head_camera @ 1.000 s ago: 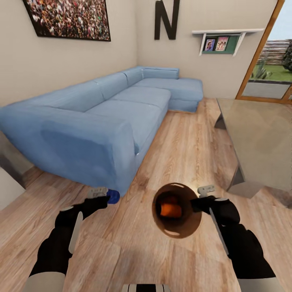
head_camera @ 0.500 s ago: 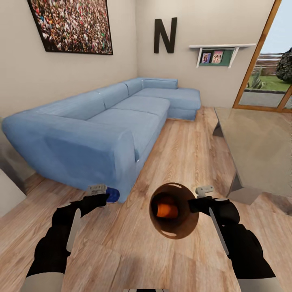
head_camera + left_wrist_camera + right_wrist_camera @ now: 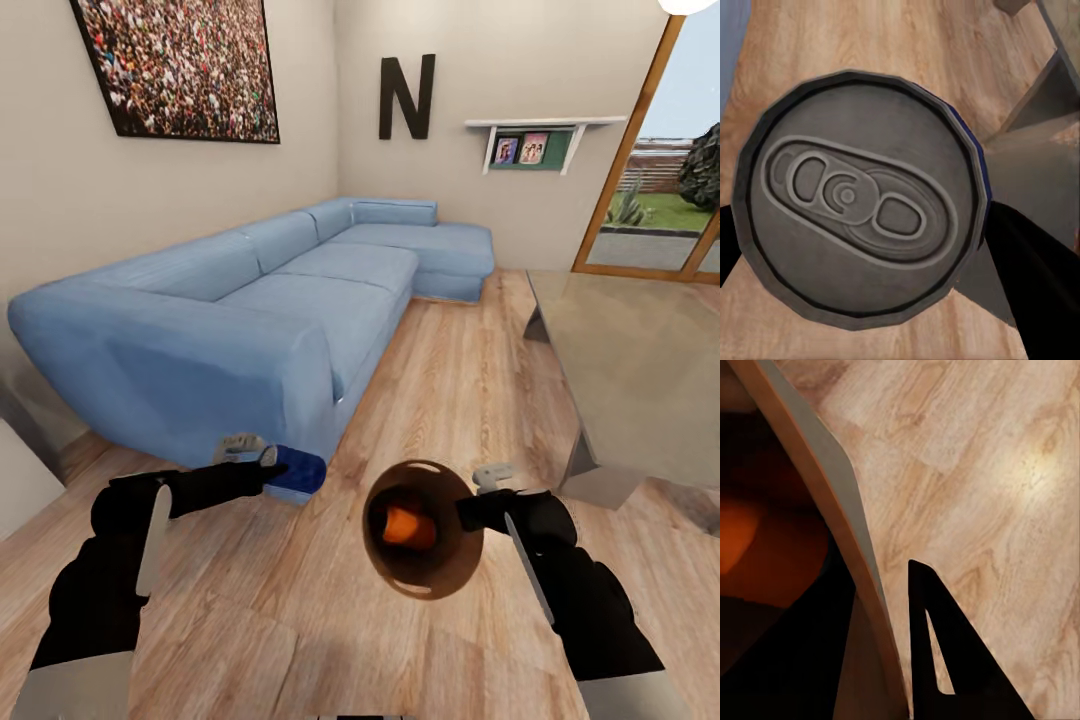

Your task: Put the three can of soda from the living room inside the tash can in the kitchen.

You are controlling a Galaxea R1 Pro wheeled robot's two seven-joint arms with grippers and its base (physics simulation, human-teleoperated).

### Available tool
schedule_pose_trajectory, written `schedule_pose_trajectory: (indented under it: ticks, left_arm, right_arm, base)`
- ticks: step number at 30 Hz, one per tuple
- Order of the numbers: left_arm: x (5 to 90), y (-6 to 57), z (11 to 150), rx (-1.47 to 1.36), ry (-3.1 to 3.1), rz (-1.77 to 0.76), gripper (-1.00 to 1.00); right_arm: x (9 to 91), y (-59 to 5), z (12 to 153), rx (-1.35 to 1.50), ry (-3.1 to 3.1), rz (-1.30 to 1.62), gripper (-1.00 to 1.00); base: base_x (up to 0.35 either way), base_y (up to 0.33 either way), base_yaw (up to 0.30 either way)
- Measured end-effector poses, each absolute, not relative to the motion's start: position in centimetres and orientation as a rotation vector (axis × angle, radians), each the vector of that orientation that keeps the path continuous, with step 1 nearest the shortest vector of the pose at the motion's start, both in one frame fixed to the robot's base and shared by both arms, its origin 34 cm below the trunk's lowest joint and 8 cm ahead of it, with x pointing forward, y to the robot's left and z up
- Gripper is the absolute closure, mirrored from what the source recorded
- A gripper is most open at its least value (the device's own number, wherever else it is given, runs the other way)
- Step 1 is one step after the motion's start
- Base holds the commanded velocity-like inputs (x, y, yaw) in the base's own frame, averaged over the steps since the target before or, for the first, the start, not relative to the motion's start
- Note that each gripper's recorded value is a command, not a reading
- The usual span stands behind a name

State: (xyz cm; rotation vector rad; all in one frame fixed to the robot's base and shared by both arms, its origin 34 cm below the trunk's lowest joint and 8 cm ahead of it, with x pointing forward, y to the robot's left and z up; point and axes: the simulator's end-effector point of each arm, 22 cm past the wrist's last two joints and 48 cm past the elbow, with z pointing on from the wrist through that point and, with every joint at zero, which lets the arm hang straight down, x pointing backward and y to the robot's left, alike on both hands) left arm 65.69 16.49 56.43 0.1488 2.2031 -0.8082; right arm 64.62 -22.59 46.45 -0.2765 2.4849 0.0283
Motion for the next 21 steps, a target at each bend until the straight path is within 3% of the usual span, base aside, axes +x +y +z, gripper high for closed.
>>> schedule_pose_trajectory:
  ticks: [9, 19, 21]
  left_arm:
    - [66.1, 16.2, 61.9, 0.295, 2.077, -0.937, 1.0]
    - [63.8, 12.8, 67.6, 0.478, 1.909, -1.206, 1.0]
    - [62.3, 9.9, 67.8, 0.58, 1.898, -1.276, 1.0]
  right_arm:
    - [66.0, -23.2, 43.6, -0.3, 2.581, -0.006, 1.0]
    - [67.3, -21.9, 44.4, -0.321, 2.572, 0.02, 1.0]
    - [67.9, -21.3, 45.0, -0.341, 2.555, 0.011, 1.0]
  base:
    - [0.0, 0.0, 0.0]
    - [0.0, 0.0, 0.0]
    - [0.0, 0.0, 0.0]
